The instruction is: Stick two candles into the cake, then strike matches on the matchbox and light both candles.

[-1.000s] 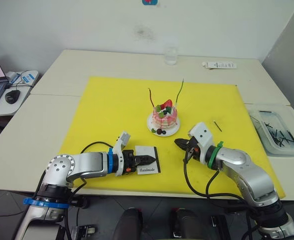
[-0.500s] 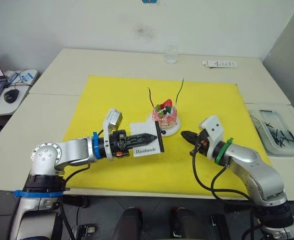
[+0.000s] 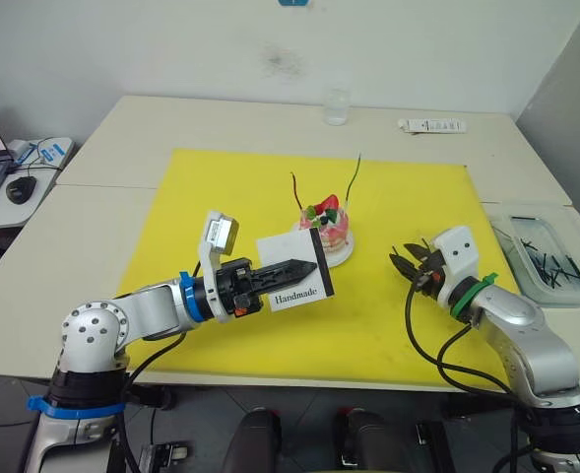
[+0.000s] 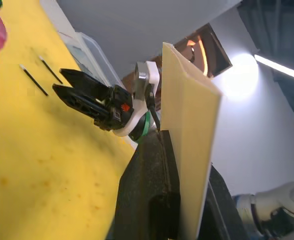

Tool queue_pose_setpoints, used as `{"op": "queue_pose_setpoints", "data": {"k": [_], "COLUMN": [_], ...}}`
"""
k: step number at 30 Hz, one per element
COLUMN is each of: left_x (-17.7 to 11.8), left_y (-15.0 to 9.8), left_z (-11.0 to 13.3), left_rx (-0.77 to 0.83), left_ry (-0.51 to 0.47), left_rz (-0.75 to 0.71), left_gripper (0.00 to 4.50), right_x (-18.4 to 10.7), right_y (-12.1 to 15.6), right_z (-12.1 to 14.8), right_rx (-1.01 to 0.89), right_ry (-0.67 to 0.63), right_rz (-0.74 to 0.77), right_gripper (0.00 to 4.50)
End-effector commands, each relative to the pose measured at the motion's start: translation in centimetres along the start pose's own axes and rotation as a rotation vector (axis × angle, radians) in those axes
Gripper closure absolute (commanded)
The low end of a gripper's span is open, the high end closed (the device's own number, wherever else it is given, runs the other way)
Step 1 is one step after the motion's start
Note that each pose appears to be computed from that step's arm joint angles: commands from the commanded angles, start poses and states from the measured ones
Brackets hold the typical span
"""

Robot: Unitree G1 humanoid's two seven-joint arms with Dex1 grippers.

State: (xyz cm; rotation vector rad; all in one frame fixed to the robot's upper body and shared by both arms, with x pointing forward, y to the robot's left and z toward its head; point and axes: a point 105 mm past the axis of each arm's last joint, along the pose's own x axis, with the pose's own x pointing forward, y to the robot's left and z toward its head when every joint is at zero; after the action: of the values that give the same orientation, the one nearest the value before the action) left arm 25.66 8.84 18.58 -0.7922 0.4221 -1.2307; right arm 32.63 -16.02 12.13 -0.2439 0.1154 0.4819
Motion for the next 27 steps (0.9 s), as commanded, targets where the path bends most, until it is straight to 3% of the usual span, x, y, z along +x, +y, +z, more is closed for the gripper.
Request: {"op": "queue_pose_setpoints", "data": {"k": [1, 18, 26, 27], "left_x": [0.1, -0.1, 0.1, 0.1], "left_y": [-0.8, -0.9, -0.9, -0.8], "left_z": [0.8, 0.3, 0.3, 0.3], "left_rx": [0.060, 0.072, 0.079, 0.079], "left_ry": [-0.061, -0.086, -0.088, -0.089], "left_rz": [-0.010, 0.019, 0.025, 0.026], "left_gripper": [4.50, 4.50, 4.50, 4.50], "right_x": [1.0, 3.1, 3.6, 3.6], "right_y": [-1.5, -0.8, 0.1, 0.2], "right_z": [0.7, -2.6, -3.6, -3.7], "right_rx": [-0.002, 0.102, 0.129, 0.138], "right_ry": [-0.048, -0.030, 0.039, 0.045], "right_rz": [-0.087, -0.162, -0.173, -0.170], "right_gripper": [2.61, 2.61, 2.61, 2.77]}}
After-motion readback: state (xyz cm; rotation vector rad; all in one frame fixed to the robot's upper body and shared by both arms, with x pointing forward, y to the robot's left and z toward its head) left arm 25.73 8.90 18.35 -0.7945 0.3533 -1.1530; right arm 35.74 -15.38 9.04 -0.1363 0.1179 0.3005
